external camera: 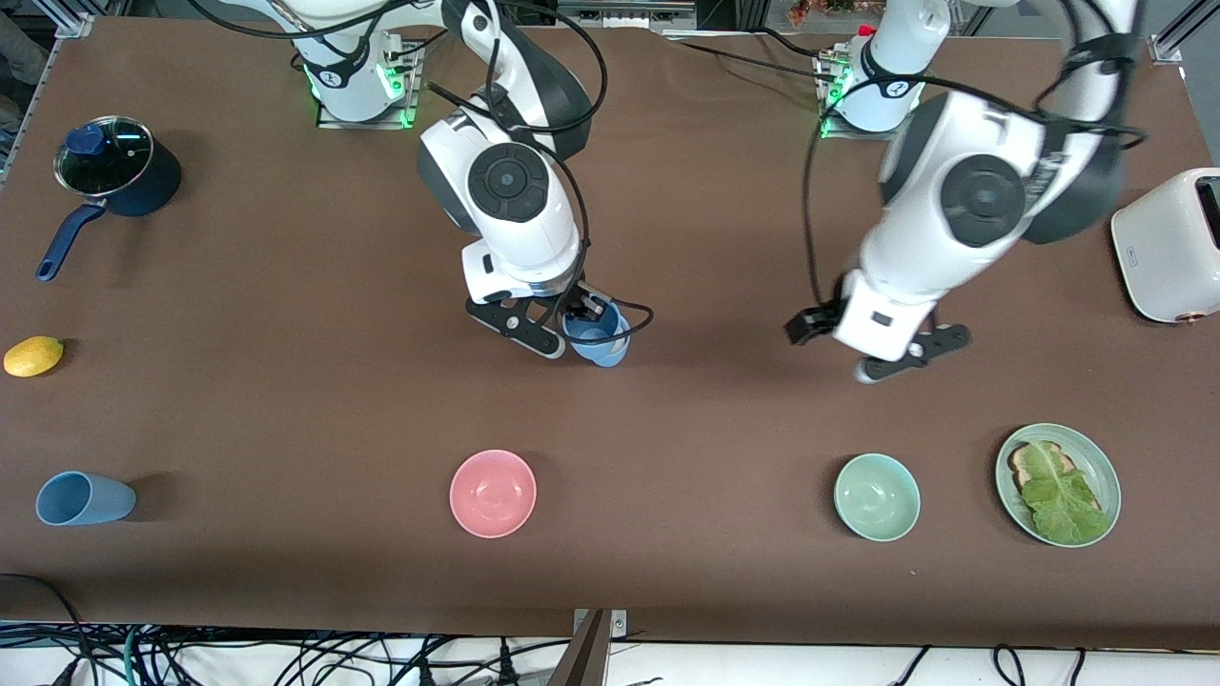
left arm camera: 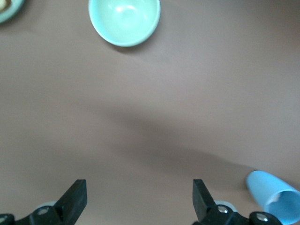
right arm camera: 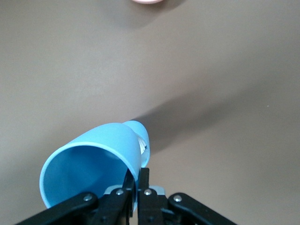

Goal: Stack blue cups with both arms
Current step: 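Lower the right gripper's cup into the standing cup while the left gripper withdraws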

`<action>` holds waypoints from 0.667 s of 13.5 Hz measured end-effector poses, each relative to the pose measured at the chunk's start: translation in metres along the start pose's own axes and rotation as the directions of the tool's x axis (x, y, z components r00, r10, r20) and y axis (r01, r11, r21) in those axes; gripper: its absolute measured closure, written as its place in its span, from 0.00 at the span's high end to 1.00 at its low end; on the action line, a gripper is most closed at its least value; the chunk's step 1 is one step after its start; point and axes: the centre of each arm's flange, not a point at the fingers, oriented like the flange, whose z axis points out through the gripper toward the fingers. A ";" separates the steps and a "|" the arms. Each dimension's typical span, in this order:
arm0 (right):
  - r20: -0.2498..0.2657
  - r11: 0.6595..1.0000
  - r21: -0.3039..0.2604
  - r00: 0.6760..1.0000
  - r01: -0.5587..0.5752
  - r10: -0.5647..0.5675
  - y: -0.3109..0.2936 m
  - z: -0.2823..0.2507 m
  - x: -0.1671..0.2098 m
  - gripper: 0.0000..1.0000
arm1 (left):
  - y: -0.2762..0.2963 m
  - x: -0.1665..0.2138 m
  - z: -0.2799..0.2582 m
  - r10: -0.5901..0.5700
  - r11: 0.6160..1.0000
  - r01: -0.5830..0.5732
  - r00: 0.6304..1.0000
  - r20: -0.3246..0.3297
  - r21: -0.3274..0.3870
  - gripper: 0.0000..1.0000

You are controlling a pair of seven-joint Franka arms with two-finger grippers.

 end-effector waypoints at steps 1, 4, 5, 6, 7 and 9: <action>0.000 1.000 0.000 1.000 0.000 0.000 -0.002 0.004 -0.002 0.05 | -0.020 0.011 -0.005 0.039 0.999 -0.039 0.999 0.002 -0.002 1.00; 0.006 1.000 -0.011 1.000 0.005 -0.005 -0.005 0.015 -0.007 0.05 | -0.084 0.041 -0.022 0.166 0.986 -0.166 0.986 0.004 -0.011 1.00; 0.007 1.000 -0.014 1.000 0.006 -0.006 -0.006 0.017 -0.009 0.05 | -0.105 0.047 -0.030 0.202 0.979 -0.202 0.979 0.000 -0.015 1.00; 0.009 1.000 -0.017 1.000 0.008 -0.008 -0.006 0.019 -0.010 0.05 | -0.125 0.052 -0.038 0.235 0.972 -0.235 0.972 0.000 -0.018 1.00; 0.010 1.000 -0.020 1.000 0.011 -0.011 -0.007 0.022 -0.012 0.05 | -0.143 0.054 -0.047 0.265 0.964 -0.265 0.964 0.002 -0.020 1.00; 0.014 0.999 -0.029 1.000 0.017 -0.017 -0.009 0.028 -0.017 0.05 | -0.172 0.057 -0.065 0.316 0.948 -0.316 0.949 0.006 -0.025 1.00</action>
